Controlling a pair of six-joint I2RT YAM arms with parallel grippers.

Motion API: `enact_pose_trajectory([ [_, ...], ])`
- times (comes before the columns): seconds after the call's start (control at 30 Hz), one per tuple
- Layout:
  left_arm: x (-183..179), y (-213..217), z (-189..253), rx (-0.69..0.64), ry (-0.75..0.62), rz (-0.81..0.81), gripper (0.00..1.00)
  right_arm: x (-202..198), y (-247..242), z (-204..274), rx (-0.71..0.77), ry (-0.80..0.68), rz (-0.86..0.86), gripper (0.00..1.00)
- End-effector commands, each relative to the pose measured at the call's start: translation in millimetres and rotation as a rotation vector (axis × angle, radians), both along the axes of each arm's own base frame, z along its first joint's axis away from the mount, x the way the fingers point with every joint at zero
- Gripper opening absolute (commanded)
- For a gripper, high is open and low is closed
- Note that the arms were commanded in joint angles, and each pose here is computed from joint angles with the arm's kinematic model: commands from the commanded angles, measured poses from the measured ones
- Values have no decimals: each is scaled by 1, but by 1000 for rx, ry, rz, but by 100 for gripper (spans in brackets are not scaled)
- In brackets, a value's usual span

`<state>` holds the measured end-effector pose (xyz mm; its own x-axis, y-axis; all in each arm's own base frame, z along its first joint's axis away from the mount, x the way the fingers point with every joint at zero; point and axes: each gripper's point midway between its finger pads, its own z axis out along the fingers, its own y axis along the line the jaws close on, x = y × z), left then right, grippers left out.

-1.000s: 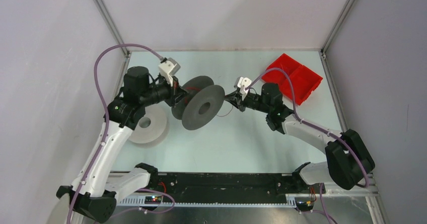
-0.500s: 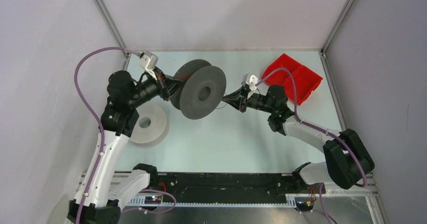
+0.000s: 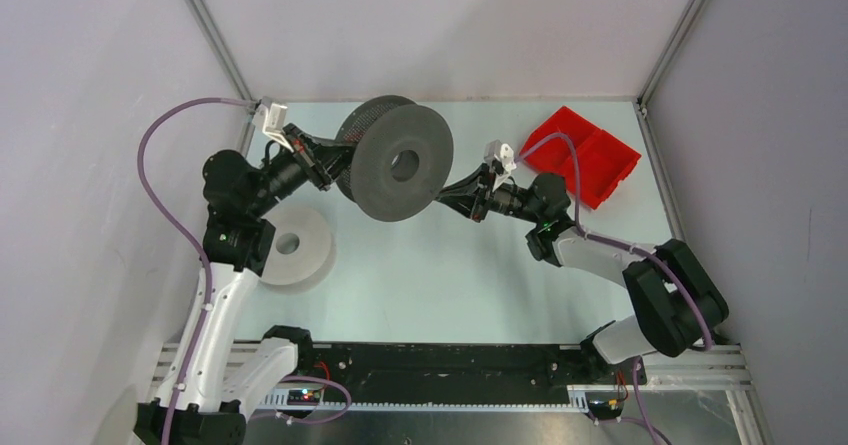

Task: Wrap the cables
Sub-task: Wrap the cable around the cable reel.

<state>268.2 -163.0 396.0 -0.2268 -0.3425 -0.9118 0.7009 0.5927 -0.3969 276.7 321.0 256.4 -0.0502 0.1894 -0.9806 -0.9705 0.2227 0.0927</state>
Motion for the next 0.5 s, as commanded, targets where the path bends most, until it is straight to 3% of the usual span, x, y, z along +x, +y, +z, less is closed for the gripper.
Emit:
enact_pose_trajectory([
  [0.0,-13,0,41,-82,-123,-19,0,2,-1,18,72,-34,-10,16],
  [0.13,-13,1,42,-102,-121,-15,0,4,0,25,117,-34,-17,19],
  [0.47,-19,-1,44,-129,-117,-36,0,18,-18,45,270,10,-125,44],
])
